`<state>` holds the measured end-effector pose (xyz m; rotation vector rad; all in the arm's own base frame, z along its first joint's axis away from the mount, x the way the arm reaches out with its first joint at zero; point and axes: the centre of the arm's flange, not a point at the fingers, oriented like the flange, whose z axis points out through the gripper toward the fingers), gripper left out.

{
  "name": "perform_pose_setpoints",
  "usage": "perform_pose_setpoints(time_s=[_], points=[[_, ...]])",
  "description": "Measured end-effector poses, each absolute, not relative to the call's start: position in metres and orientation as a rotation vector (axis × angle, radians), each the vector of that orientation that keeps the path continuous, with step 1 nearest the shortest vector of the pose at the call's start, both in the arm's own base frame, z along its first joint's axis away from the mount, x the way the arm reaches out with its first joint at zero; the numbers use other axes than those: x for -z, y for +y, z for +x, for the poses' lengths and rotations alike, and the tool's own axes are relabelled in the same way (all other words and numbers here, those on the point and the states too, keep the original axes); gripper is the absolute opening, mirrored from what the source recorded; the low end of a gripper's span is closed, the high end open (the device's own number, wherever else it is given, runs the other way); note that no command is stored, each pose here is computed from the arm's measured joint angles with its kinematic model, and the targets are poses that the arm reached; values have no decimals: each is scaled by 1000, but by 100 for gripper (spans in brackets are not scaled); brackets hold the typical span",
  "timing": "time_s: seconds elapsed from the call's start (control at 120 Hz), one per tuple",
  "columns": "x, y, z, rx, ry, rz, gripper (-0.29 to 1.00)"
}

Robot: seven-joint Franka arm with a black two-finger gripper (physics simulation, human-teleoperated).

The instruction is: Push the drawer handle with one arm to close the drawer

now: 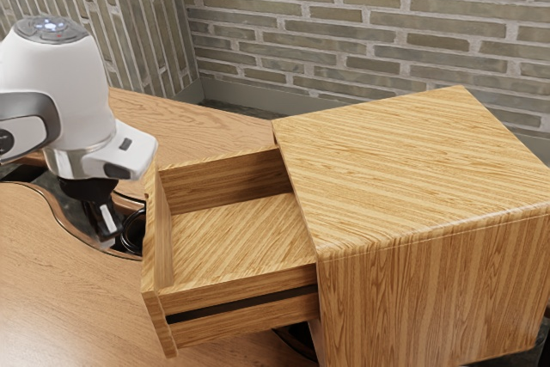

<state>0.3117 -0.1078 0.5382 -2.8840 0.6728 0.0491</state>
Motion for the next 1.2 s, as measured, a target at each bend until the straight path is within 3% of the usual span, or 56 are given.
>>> perform_pose_setpoints(time_s=[1.2], points=[[-514,-162,352,223,820,-2822,-8]])
